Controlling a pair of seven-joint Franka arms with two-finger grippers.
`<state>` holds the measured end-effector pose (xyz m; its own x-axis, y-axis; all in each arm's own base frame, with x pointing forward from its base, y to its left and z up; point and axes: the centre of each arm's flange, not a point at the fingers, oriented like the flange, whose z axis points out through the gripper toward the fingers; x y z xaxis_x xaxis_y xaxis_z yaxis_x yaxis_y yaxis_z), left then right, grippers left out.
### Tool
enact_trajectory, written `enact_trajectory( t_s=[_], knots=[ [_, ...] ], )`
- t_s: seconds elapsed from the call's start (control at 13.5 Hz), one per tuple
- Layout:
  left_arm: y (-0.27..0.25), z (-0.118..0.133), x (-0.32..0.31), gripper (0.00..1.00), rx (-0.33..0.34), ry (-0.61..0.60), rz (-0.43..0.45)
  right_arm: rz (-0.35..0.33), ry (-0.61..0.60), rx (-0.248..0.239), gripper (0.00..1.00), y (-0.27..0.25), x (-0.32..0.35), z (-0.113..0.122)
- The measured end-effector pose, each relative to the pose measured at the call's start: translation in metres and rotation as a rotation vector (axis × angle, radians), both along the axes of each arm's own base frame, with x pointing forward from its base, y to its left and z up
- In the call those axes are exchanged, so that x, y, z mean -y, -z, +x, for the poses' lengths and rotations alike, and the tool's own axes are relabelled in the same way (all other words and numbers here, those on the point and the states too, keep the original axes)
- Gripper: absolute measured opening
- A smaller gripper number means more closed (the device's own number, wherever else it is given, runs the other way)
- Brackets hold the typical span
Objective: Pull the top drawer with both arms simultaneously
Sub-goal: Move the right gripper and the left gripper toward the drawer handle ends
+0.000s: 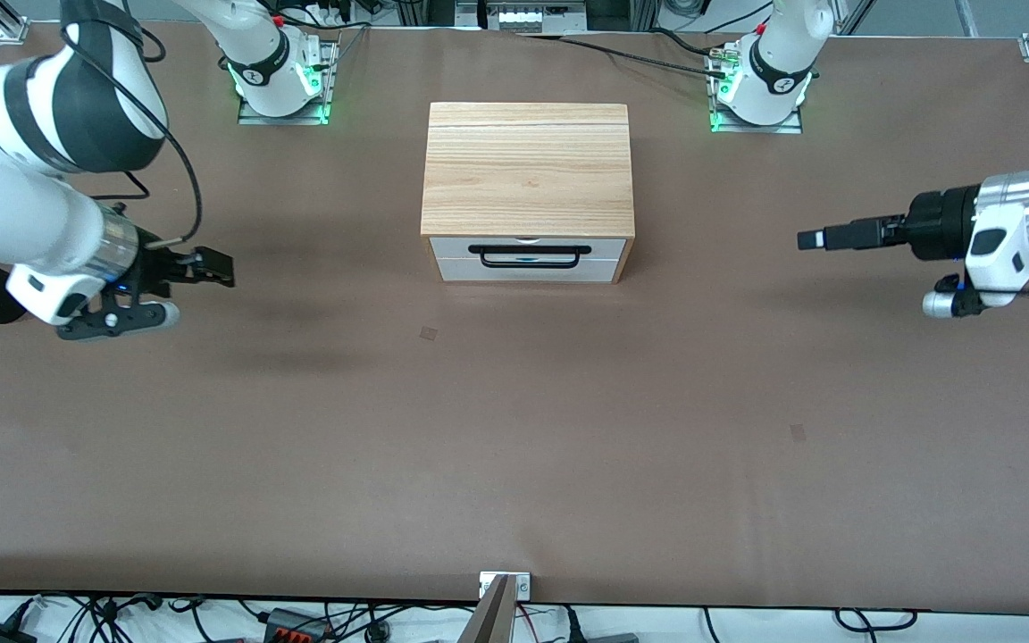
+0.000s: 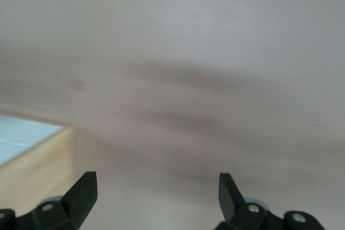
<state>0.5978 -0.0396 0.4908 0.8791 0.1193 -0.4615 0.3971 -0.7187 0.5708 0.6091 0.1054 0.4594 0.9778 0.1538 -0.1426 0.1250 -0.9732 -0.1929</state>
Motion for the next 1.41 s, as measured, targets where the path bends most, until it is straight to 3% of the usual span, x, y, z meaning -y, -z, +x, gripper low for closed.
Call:
enact_trajectory(
  t_s=[0.07,0.22,0.45,0.59,0.67,0.89,1.19,1.41],
  knots=[
    [0.025,0.013,0.006,1.00,-0.015,-0.024,-0.095,0.090,0.011,-0.032,1.00,0.013,-0.011,0.002],
    [0.082,0.035,0.024,1.00,0.031,-0.006,-0.247,0.296,0.028,-0.101,1.00,0.043,-0.040,0.006],
    [0.130,0.043,0.081,1.00,0.127,0.109,-0.317,0.555,0.008,-0.163,1.00,0.097,-0.089,0.010],
    [0.139,0.040,0.111,1.00,0.161,0.173,-0.326,0.672,-0.032,-0.170,1.00,0.126,-0.114,0.009],
    [0.145,0.041,0.119,1.00,0.214,0.210,-0.334,0.748,-0.062,-0.158,1.00,0.140,-0.125,0.007],
    [0.180,0.041,0.121,1.00,0.335,0.298,-0.402,0.992,-0.084,-0.095,1.00,0.193,-0.146,0.001],
    [0.225,0.014,0.144,1.00,0.380,0.253,-0.590,1.182,-0.044,-0.044,1.00,0.247,-0.180,-0.024],
    [0.252,-0.009,0.148,1.00,0.362,0.154,-0.696,1.237,-0.027,-0.057,1.00,0.274,-0.213,-0.062]
  ],
)
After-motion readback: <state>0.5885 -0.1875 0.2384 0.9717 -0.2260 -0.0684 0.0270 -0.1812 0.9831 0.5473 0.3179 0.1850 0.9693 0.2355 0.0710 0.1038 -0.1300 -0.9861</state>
